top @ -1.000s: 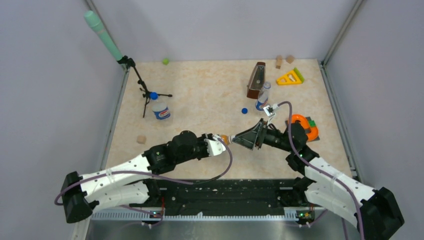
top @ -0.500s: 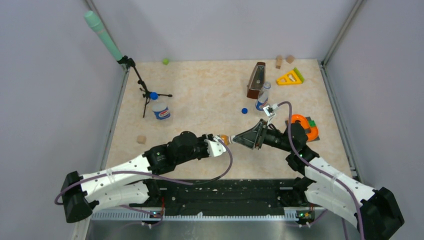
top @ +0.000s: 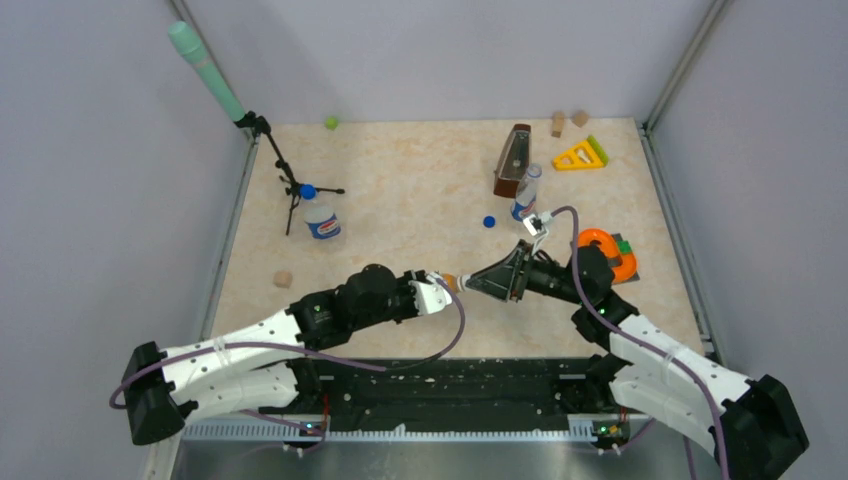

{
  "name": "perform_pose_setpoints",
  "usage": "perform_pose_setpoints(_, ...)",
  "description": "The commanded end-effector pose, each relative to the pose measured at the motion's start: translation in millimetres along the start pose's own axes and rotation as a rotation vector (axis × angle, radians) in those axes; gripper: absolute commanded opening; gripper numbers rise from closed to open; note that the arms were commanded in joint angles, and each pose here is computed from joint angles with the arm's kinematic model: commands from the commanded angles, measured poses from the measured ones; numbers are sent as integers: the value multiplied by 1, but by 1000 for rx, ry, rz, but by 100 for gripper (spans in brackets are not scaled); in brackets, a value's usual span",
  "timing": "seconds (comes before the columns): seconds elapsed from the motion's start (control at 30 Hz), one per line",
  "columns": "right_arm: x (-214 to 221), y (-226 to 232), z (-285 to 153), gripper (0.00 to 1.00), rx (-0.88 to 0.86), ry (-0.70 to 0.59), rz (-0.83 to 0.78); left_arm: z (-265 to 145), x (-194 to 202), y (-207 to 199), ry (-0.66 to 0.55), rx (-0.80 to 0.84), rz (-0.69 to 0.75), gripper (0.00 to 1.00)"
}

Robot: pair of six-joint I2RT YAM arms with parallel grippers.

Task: Unscrew the bottle caps
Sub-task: Unscrew the bottle cap from the plastic bottle.

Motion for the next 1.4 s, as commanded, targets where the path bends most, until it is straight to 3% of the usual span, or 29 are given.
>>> perform_pose_setpoints(0.0, 3, 3, -4, 7, -20, 27, -88, -2, -19, 1, -76, 15, -95, 0)
perform_pose_setpoints(0.43, 13, 3, -7, 4, -48, 93, -154, -10, -32, 0, -180, 400, -266, 0)
perform_pose_setpoints(0.9, 33, 25, 0, 0, -235, 233, -293, -27, -46, -15, -283, 862, -293, 2)
perform_pose_setpoints(1.37, 38, 25, -6, 0, -227, 241, -366, -39, -51, -20, -336, 1018, -269, 0)
Point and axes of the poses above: each gripper's point midway between its finger pads, its own z axis out along the fingers, its own y axis along the line the jaws close on, x = y × z, the point moved 8 cm from there along -z, back along the fingers, and after that the axes turned 1 degree about -z, right-handed, at the moved point
